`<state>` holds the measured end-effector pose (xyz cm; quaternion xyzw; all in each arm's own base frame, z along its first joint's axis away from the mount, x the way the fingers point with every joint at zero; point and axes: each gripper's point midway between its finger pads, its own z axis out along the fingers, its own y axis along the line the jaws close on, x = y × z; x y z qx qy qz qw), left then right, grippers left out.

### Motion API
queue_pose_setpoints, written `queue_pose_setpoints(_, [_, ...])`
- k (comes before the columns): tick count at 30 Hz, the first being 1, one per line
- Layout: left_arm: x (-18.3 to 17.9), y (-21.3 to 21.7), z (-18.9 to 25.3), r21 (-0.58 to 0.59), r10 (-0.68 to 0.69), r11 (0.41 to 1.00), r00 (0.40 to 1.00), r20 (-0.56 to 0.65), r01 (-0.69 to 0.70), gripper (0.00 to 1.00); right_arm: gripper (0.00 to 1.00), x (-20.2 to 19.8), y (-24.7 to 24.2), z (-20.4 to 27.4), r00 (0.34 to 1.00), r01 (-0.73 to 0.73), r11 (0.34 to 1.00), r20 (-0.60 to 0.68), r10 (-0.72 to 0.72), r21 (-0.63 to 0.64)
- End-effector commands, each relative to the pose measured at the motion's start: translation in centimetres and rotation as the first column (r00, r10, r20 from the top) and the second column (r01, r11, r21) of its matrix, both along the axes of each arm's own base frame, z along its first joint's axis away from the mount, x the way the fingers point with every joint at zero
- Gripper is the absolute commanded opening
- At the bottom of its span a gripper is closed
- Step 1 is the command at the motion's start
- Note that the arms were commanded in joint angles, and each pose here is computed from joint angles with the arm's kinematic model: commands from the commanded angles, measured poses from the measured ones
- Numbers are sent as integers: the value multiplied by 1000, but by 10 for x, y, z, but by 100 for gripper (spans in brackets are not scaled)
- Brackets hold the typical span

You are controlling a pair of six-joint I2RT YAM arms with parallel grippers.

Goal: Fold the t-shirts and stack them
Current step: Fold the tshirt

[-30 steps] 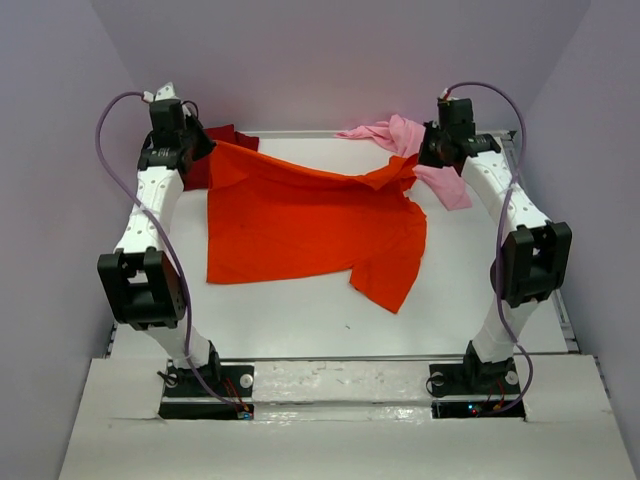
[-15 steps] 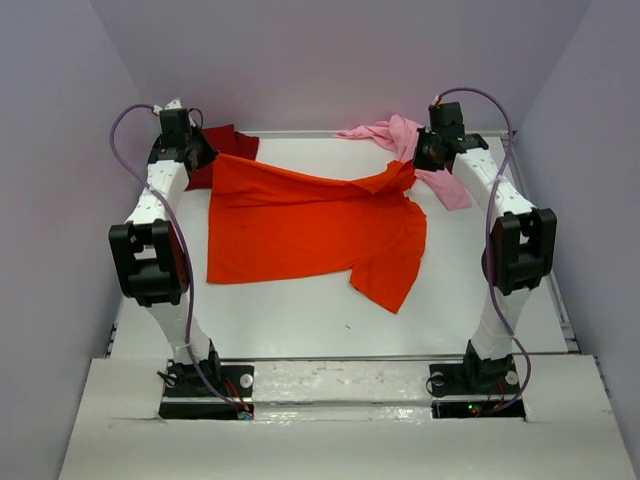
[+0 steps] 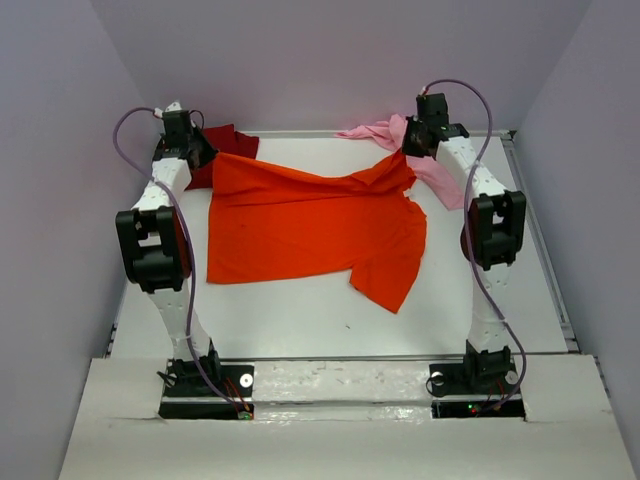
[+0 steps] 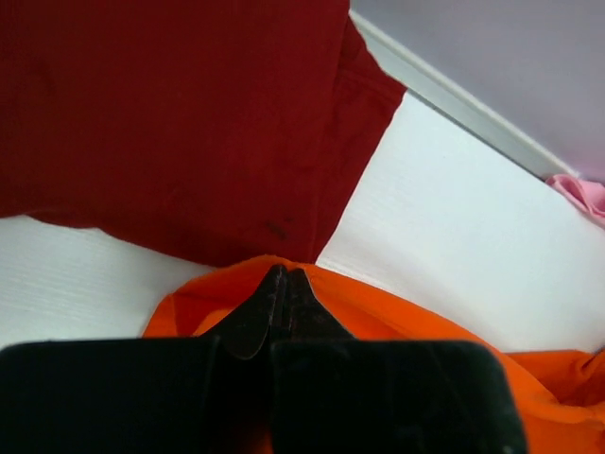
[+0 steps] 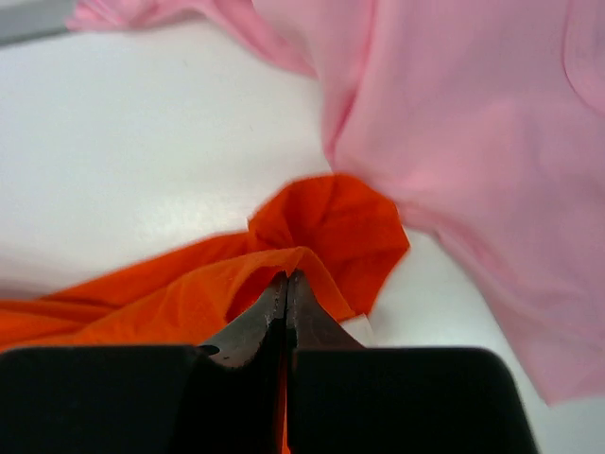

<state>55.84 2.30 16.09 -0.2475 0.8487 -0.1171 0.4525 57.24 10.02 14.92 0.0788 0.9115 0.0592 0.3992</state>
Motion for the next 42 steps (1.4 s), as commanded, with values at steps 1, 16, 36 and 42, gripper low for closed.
queue_pose_setpoints(1, [25,5,69,11,11,1000,980,200,-13,0,0,42,13,45,987,-37,998,158,30,47])
queue_pose_setpoints(16, [52,18,54,48,42,997,965,257,-56,0,0,83,32,37,949,-142,989,290,122,46])
queue_pose_setpoints(36, [-3,22,-12,48,77,995,991,111,-82,0,0,12,19,-8,985,-115,992,137,106,57])
queue_pose_setpoints(42, [-20,22,-1,44,82,995,990,113,-88,0,0,-3,-2,-5,995,-52,998,89,54,-24])
